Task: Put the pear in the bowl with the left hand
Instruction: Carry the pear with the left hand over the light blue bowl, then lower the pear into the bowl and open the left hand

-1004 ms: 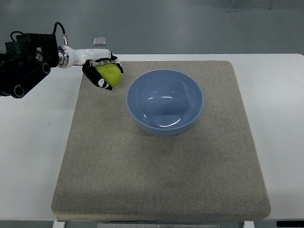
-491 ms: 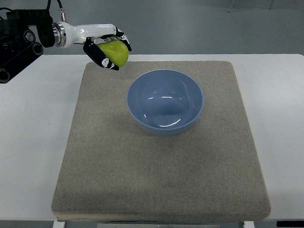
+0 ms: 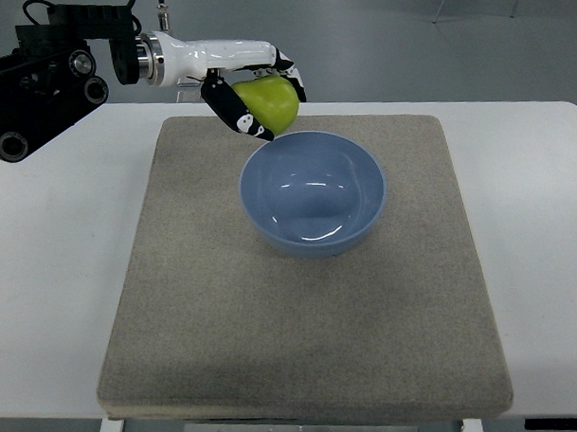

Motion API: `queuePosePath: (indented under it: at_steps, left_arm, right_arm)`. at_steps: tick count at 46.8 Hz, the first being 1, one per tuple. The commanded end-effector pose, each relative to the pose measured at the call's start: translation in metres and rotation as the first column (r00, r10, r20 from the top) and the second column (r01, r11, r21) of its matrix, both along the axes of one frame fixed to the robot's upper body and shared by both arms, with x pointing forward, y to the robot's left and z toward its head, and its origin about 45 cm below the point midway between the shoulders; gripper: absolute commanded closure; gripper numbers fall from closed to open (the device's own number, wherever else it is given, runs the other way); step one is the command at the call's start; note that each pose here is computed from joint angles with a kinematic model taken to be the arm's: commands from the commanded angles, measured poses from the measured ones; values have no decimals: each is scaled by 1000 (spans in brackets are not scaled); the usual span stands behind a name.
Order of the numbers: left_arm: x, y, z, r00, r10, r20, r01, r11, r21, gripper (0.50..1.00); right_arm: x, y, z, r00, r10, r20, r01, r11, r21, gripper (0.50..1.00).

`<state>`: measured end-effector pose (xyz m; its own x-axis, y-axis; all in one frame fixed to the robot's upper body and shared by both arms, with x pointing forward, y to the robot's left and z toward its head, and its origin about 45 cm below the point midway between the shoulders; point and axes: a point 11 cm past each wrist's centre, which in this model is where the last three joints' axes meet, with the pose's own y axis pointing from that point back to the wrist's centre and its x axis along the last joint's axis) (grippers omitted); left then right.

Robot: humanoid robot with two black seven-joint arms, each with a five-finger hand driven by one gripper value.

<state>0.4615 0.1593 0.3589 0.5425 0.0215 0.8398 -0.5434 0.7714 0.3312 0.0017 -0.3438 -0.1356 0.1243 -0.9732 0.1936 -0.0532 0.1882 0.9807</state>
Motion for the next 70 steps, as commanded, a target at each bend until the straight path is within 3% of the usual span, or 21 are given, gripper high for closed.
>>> queuePosePath:
  at_steps: [1, 12, 28, 36, 53, 56, 63, 70]
  left_arm:
    - [-6, -13, -5, 999, -37, -11, 37, 999, 1, 956]
    - [-18, -48, -30, 993, -105, -50, 106, 994, 9, 956]
    - [-24, -47, -68, 990, -97, -98, 102, 994, 48, 926]
    - [-21, -45, -73, 991, -84, -107, 90, 995, 49, 915]
    - [-23, -44, -77, 990, -80, -118, 85, 995, 42, 718]
    - [-22, -43, -78, 990, -75, -120, 80, 996, 38, 641]
    - [-21, -42, -78, 990, -69, -125, 73, 997, 28, 566]
    - [-21, -43, -76, 990, -69, -123, 72, 997, 21, 557]
  right_arm:
    - [0, 0, 0, 1000, 0, 1, 0, 1000, 1, 576]
    - [0, 0, 0, 1000, 0, 0, 0, 1000, 0, 576]
    - [0, 0, 0, 1000, 0, 1, 0, 1000, 2, 576]
    - [0, 0, 0, 1000, 0, 1, 0, 1000, 1, 576]
    - [0, 0, 0, 1000, 0, 0, 0, 1000, 0, 576]
    - [0, 0, 0, 1000, 0, 0, 0, 1000, 0, 574]
    - [0, 0, 0, 1000, 1, 1, -1, 1000, -1, 576]
    - [0, 0, 0, 1000, -1, 0, 1, 1000, -1, 576]
